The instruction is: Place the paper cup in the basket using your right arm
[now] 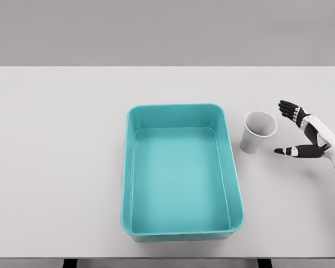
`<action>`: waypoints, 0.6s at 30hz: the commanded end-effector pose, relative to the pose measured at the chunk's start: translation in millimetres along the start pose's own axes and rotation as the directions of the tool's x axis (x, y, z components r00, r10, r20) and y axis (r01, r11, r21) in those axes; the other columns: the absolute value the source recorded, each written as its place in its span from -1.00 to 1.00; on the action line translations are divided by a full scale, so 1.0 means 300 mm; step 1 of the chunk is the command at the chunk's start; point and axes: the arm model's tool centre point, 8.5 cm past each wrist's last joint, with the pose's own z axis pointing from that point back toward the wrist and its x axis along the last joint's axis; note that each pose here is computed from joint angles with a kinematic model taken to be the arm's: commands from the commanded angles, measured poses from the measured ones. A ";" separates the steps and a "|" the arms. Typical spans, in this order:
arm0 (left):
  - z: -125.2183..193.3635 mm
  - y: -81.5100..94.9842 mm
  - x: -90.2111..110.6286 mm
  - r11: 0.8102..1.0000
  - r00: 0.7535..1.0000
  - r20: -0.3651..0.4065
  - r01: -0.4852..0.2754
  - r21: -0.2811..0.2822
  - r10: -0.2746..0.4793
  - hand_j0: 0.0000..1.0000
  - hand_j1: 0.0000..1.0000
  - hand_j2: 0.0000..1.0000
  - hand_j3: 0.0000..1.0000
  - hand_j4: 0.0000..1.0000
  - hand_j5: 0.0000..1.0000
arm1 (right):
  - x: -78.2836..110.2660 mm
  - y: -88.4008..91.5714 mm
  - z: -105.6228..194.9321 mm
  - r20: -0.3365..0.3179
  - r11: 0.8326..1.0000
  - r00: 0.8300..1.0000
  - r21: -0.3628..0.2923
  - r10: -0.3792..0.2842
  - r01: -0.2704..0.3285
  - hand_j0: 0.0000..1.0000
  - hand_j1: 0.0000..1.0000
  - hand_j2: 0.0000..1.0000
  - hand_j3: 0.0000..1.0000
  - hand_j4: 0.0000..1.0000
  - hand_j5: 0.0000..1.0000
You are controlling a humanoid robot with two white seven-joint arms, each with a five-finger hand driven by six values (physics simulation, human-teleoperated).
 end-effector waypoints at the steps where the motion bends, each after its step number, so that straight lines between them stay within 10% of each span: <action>1: 0.000 0.000 0.000 1.000 1.000 0.000 0.000 0.000 0.000 1.00 1.00 1.00 1.00 1.00 1.00 | 0.002 0.002 0.000 0.004 1.000 1.000 -0.002 -0.005 0.005 1.00 1.00 1.00 1.00 1.00 1.00; 18: 0.000 0.000 0.000 1.000 1.000 0.000 0.000 0.000 0.000 1.00 1.00 1.00 1.00 1.00 1.00 | -0.002 0.058 -0.058 0.024 0.999 0.999 0.015 -0.038 0.038 1.00 1.00 1.00 1.00 1.00 1.00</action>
